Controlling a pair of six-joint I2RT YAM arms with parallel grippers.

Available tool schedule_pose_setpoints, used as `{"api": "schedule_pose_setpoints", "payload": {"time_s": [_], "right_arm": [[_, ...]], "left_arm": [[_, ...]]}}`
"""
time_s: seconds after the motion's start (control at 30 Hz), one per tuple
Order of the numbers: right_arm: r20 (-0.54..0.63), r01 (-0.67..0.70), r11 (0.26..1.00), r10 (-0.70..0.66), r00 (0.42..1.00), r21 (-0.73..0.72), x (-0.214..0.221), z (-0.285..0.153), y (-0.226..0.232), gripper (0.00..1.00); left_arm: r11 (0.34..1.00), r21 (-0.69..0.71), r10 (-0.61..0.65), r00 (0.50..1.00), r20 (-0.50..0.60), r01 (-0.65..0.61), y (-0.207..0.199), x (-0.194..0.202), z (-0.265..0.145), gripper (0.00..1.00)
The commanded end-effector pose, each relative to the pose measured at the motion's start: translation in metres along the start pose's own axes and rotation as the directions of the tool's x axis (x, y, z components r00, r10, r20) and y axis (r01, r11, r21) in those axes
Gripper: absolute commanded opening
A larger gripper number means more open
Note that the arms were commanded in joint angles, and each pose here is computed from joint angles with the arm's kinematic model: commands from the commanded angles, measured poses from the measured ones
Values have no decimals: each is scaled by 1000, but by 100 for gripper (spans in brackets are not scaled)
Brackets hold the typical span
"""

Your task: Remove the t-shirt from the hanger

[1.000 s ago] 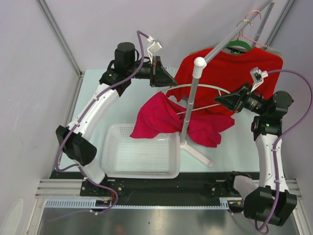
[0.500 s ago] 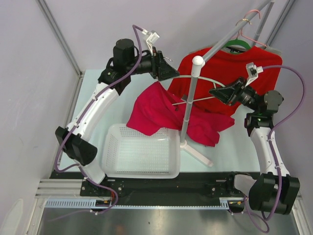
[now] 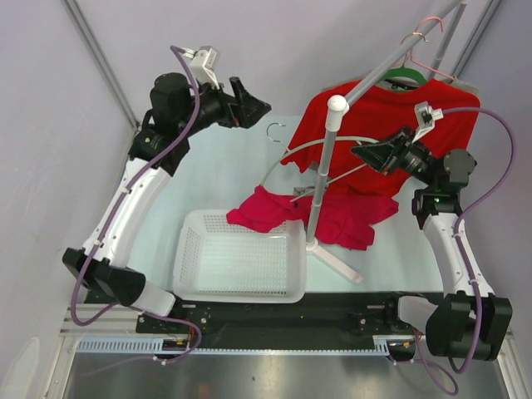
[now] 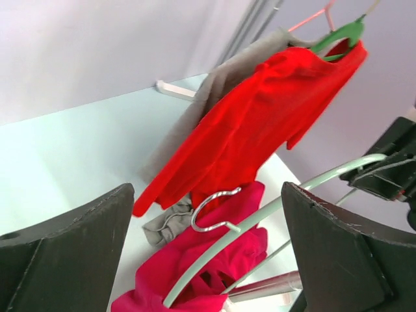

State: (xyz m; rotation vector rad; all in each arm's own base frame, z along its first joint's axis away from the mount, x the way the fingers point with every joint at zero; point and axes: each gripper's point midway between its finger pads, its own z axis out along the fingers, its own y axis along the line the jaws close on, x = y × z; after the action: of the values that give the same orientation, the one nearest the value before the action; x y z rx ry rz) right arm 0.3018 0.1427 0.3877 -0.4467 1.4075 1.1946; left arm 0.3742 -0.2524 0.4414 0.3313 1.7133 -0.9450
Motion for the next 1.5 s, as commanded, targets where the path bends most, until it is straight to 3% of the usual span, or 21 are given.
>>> {"api": "schedule_pose_setpoints", "payload": {"time_s": [0.0, 0.4, 0.5, 0.67, 1.1, 1.47], "right_arm": [[73, 88, 996, -87, 993, -7, -28, 6, 17, 0], [247, 113, 984, -144, 958, 137, -70, 3, 39, 0], [301, 101, 982, -145, 942, 158, -83, -4, 53, 0], [297, 97, 975, -154, 942, 198, -87, -12, 62, 0], [337, 246, 915, -352, 873, 318, -115, -40, 100, 0], [390, 258, 884, -412, 824, 390, -139, -58, 123, 0]], "left_arm": [[991, -131, -14, 999, 52, 21, 19, -1, -14, 100], [994, -79, -82, 996, -48, 78, 11, 83, -60, 88], [995, -35, -95, 993, -71, 93, -1, 105, -72, 91], [991, -1, -136, 980, -143, 137, -7, 138, -78, 96], [994, -2, -113, 989, -98, 114, -11, 127, -87, 96], [993, 21, -110, 990, -91, 113, -17, 123, -91, 95]]}}
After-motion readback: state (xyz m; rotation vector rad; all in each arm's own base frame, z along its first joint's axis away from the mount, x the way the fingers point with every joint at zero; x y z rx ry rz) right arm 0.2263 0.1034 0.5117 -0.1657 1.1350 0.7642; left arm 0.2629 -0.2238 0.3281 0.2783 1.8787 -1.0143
